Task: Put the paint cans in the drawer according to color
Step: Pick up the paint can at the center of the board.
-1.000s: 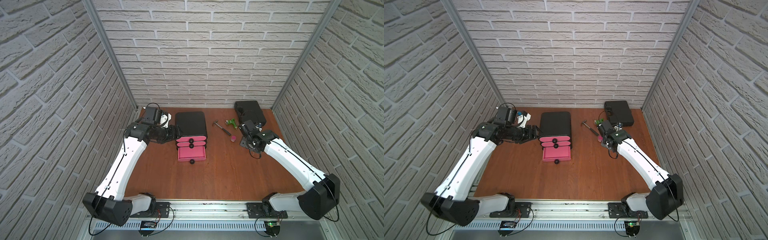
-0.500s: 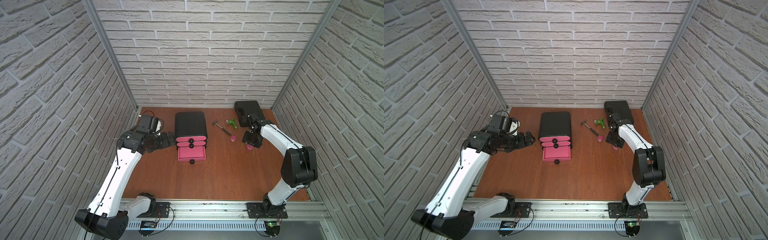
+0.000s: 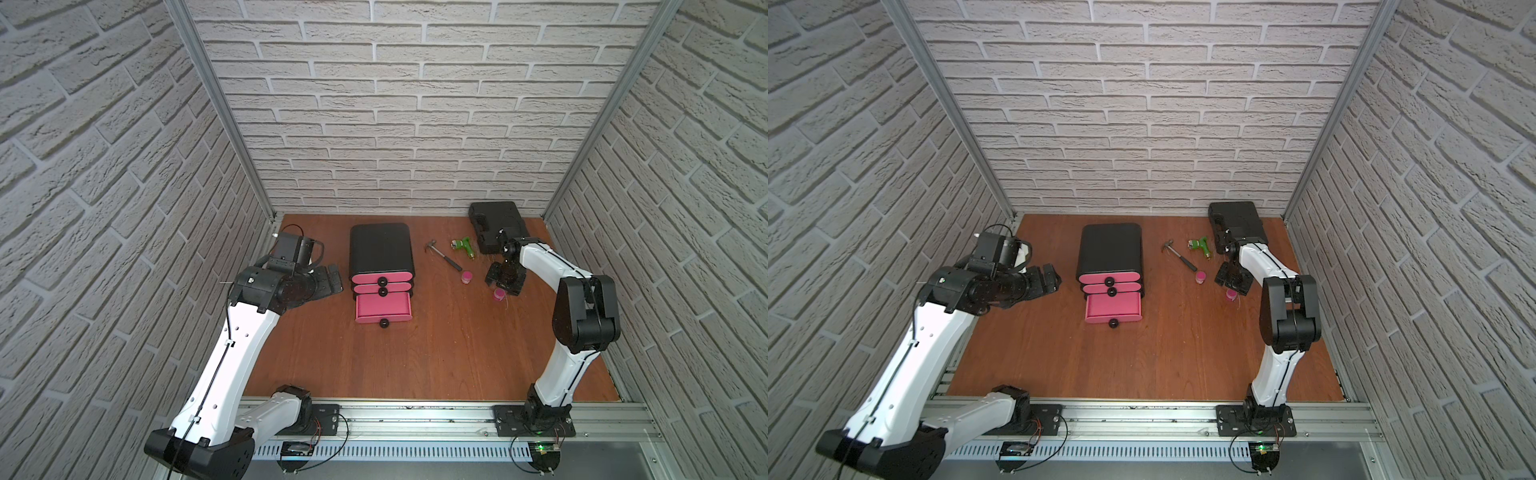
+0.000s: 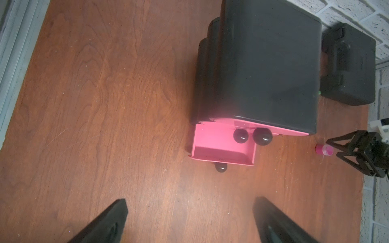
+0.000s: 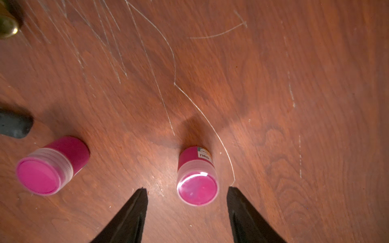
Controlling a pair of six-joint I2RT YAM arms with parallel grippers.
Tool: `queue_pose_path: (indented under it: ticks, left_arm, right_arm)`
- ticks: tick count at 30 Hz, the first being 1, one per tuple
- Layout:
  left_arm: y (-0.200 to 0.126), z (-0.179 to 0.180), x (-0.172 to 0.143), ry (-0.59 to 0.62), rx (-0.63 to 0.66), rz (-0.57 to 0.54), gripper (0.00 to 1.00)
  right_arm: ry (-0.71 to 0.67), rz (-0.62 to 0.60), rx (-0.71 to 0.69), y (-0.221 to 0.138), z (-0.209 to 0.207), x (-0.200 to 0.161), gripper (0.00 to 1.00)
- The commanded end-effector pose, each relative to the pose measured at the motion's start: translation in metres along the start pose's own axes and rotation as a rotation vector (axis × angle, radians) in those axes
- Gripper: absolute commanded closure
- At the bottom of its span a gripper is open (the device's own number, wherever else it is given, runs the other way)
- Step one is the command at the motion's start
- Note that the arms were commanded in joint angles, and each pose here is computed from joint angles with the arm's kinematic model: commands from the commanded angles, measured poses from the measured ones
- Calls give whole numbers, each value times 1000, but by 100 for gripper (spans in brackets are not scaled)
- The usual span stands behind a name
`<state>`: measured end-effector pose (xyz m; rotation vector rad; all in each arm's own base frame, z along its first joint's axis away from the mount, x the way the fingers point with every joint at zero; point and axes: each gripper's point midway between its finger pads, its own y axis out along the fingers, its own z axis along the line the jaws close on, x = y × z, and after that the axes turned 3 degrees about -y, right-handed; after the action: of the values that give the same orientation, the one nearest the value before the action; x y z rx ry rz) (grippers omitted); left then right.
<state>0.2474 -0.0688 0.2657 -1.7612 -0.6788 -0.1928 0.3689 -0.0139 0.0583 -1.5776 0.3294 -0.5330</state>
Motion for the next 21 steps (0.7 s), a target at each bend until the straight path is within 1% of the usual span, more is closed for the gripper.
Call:
queue_pose_path:
  ticks: [1, 9, 14, 19, 21]
  left_arm:
    - [2, 6, 0, -15, 27, -3, 1]
    - [3, 7, 3, -9, 42, 2, 2]
    - [4, 7, 3, -7, 45, 1, 2]
    - [7, 8, 3, -8, 47, 3, 2]
    - [9, 7, 2, -9, 43, 7, 2]
  right_arm:
    - [-21, -3, 30, 5, 4, 4, 35]
    - [-1, 28, 14, 19, -3, 0, 40]
    - [5, 38, 17, 21, -4, -5, 41]
    - [-10, -10, 58, 4, 2, 4, 40]
    - [-19, -16, 44, -1, 0, 6, 40]
